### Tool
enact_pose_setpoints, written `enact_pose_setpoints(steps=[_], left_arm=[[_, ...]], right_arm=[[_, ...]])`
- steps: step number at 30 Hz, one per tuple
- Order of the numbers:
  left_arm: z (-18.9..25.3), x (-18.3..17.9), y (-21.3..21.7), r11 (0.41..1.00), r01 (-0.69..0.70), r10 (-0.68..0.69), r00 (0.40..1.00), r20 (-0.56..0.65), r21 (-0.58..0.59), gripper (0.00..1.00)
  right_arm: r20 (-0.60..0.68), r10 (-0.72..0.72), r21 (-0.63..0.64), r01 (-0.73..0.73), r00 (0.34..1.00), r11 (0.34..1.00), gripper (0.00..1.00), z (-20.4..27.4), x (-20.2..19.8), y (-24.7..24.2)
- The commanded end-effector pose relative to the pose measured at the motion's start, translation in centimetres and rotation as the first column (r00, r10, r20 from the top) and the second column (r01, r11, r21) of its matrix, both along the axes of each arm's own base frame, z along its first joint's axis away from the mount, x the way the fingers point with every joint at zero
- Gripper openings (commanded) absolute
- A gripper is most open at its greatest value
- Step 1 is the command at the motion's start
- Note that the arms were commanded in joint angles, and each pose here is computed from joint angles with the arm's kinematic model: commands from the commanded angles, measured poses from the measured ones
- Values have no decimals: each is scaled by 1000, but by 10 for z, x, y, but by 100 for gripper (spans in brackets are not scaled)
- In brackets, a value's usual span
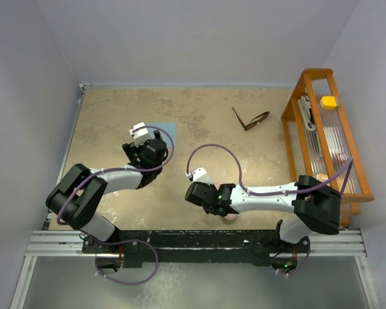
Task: Organize the sunglasses
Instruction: Adjust the sunglasses case at the center of the board.
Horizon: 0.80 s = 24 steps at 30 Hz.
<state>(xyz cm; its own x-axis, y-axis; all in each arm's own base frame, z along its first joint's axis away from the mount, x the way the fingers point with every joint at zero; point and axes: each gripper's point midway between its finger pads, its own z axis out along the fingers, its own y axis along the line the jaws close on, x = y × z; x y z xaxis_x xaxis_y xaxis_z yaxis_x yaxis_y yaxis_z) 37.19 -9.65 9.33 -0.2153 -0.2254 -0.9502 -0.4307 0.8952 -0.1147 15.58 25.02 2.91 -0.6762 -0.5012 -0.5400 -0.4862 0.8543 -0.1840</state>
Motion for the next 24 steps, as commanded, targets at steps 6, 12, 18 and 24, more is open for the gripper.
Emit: enact_pose_setpoints(steps=[6, 12, 18, 24], left_arm=[[20, 7, -6, 999, 2, 0, 998, 55, -32, 99], [19, 7, -7, 999, 8, -6, 999, 53, -33, 99], [20, 6, -8, 999, 21, -19, 998, 56, -41, 99], [23, 4, -11, 997, 47, -43, 997, 71, -57, 99]], right_arm=[[18, 84, 135, -86, 996, 987, 49, 64, -5, 11], [15, 164, 101, -164, 986, 981, 73, 97, -10, -7], [-98, 152, 96, -142, 984, 985, 78, 87, -9, -26], [-170, 136, 87, -123, 976, 989, 83, 75, -2, -42]])
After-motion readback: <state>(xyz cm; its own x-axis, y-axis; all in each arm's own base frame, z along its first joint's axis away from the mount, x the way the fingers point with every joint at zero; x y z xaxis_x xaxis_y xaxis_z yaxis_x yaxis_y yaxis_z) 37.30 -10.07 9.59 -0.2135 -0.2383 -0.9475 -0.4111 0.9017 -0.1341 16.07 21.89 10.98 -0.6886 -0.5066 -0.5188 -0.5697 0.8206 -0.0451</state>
